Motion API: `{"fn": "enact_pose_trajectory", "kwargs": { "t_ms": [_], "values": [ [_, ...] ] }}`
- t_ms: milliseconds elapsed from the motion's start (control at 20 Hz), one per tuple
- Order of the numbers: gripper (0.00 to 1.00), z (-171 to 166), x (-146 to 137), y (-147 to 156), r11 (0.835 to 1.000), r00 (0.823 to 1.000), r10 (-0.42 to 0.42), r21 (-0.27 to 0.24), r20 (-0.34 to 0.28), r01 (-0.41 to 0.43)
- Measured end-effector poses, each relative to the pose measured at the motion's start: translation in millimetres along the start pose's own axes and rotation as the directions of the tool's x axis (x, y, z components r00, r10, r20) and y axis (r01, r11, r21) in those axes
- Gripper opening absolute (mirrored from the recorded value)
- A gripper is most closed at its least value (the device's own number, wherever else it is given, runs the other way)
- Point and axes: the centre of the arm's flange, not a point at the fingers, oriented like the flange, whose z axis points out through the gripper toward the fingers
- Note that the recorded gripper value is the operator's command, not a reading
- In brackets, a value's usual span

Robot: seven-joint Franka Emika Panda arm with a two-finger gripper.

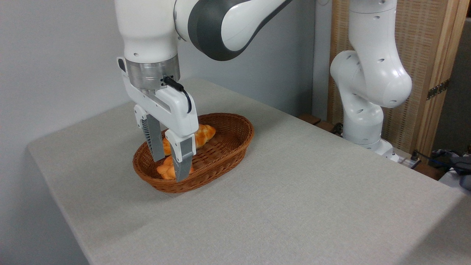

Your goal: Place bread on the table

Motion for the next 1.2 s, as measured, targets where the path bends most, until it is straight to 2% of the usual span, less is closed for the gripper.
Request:
{"fn": "enact_pose_trajectory", "kwargs": {
  "t_ms": [1200],
  "values": [
    [1.0, 13, 4, 13, 1.0, 1.0, 0.024, -0.018, 0.018, -0.024]
  ]
}}
